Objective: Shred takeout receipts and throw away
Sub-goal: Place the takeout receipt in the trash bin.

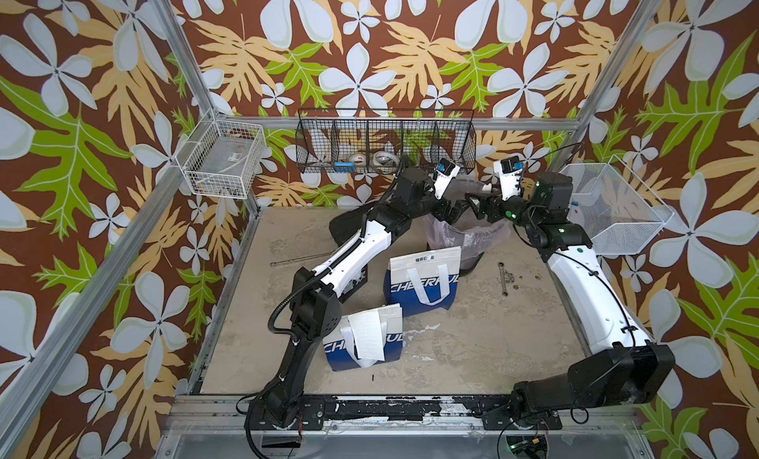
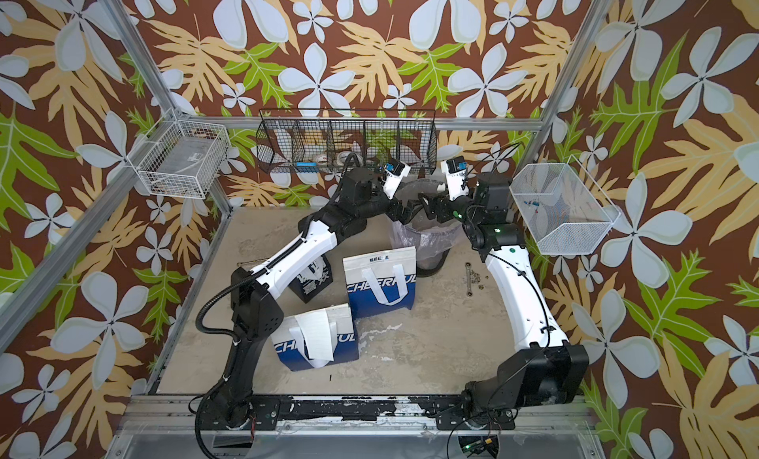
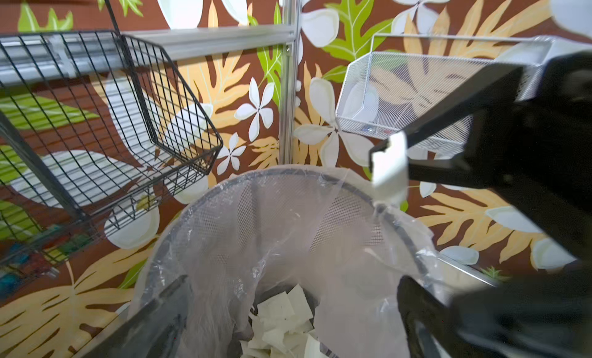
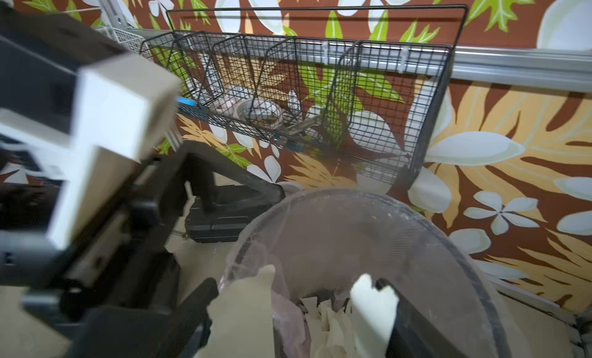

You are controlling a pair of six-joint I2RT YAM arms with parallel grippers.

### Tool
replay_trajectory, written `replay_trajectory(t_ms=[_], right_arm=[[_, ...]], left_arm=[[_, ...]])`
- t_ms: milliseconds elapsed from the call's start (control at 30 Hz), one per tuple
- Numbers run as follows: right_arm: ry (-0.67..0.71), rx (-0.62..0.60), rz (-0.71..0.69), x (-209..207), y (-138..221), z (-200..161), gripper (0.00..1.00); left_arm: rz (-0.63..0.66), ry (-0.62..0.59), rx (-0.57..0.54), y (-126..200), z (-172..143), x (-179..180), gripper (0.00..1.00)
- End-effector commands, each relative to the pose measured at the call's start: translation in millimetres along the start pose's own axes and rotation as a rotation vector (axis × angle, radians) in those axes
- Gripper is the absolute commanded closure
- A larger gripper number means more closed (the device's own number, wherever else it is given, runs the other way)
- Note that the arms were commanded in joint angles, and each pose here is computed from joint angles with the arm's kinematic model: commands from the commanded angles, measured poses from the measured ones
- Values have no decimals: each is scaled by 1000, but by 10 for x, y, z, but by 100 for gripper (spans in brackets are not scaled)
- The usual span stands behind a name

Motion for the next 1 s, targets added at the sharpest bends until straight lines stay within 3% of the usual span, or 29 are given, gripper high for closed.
replay_trajectory(t_ms=[0, 167, 367, 467, 633, 800, 900, 967], right_arm=[[-42, 31, 70, 76, -49, -106, 20], [-53, 37, 91, 125, -8, -120, 19], [-64, 1, 188, 311, 105, -46, 19], [-64, -2, 158, 271, 116, -64, 18], [-61, -28, 152, 254, 159, 7, 18], [-68, 25, 92, 103, 68, -183, 17], [-56, 30, 113, 130, 67, -203, 17], [-30, 37, 16, -5, 72, -200, 17]], left_arm=[[-66, -3, -143, 133, 320, -114, 0], [4, 5, -91, 29, 306, 78, 0], [-55, 48, -124, -101, 286, 89, 0], [-64, 79, -130, -103, 280, 146, 0], [30, 137, -103, -19, 238, 398, 0], [-143, 124, -176, 216, 394, 190, 0], [-162, 77, -128, 254, 399, 147, 0], [-169, 50, -94, 257, 386, 132, 1]])
Point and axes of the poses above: each gripper's point midway between its finger pads, its own y axis back along the fingers, its own x axis along the line the jaws close on, z = x × y, the point moved 3 cm from there along y, back along the fingers, and after that the axes turned 5 degrees about -y, right-handed, at the moved point
